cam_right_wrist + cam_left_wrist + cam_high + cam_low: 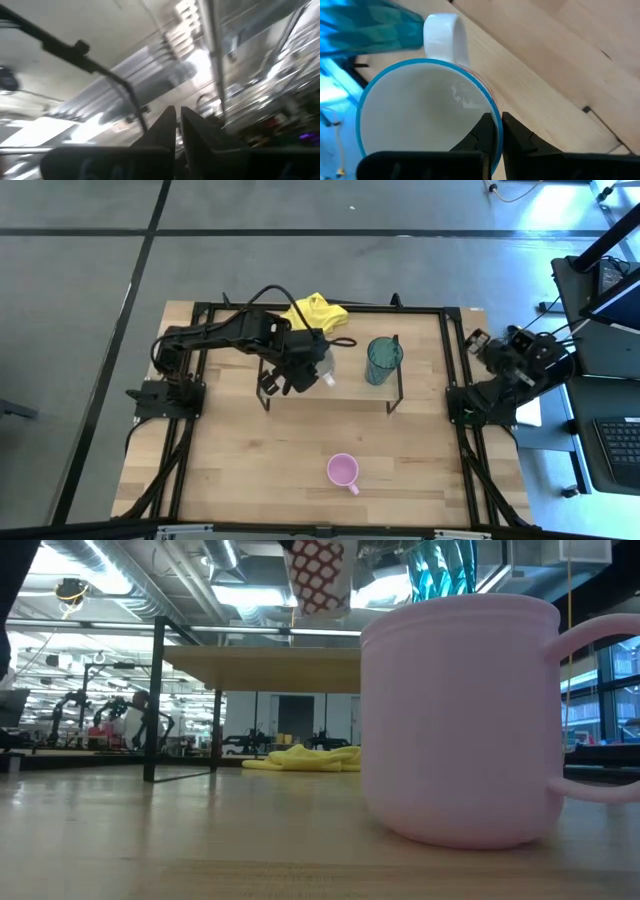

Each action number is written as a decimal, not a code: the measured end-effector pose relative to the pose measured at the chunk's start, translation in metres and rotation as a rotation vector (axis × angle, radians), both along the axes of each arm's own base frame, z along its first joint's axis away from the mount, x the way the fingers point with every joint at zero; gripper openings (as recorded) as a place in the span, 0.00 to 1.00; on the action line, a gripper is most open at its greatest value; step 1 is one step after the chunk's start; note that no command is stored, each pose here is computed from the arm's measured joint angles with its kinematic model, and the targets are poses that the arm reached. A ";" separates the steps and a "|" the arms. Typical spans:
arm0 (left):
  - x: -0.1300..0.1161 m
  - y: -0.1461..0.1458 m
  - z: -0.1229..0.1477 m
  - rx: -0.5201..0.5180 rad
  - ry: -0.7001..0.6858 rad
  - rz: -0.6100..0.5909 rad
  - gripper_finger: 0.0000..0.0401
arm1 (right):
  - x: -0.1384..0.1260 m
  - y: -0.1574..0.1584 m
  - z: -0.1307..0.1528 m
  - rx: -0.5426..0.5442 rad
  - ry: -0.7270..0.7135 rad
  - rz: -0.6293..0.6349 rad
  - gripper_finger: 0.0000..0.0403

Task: Stack small to large cups/mugs on shelf
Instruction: Put the red mug on the shelf

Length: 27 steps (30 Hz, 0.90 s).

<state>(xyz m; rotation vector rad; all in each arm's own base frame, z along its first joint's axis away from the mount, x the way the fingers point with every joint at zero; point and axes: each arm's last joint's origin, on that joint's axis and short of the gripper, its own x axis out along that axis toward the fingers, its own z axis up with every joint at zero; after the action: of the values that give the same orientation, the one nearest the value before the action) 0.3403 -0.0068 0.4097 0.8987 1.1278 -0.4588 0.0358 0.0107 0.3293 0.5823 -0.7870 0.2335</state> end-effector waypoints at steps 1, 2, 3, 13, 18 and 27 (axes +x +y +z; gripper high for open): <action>0.002 0.001 -0.002 -0.007 0.011 0.002 0.03 | -0.002 -0.002 0.003 0.000 0.000 -0.050 0.07; 0.004 0.002 -0.004 -0.013 0.017 0.003 0.03 | -0.004 -0.004 0.006 -0.005 0.000 -0.100 0.07; 0.006 0.002 -0.007 -0.012 0.027 0.003 0.03 | -0.006 -0.006 0.009 -0.010 0.000 -0.143 0.07; 0.022 0.013 -0.022 -0.012 0.050 0.031 0.03 | -0.005 -0.015 0.019 -0.010 0.275 -0.443 0.07; 0.021 0.030 -0.022 -0.013 0.045 0.076 0.03 | -0.005 -0.017 0.047 -0.033 0.379 -0.586 0.07; 0.020 0.042 -0.021 -0.022 0.042 0.116 0.03 | -0.012 -0.027 0.101 -0.042 0.681 -0.742 0.07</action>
<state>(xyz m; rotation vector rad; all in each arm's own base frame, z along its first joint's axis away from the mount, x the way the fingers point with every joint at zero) 0.3606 0.0350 0.3882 0.8027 1.2044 -0.3960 0.0235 -0.0165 0.4300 0.2639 -0.2885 -0.6065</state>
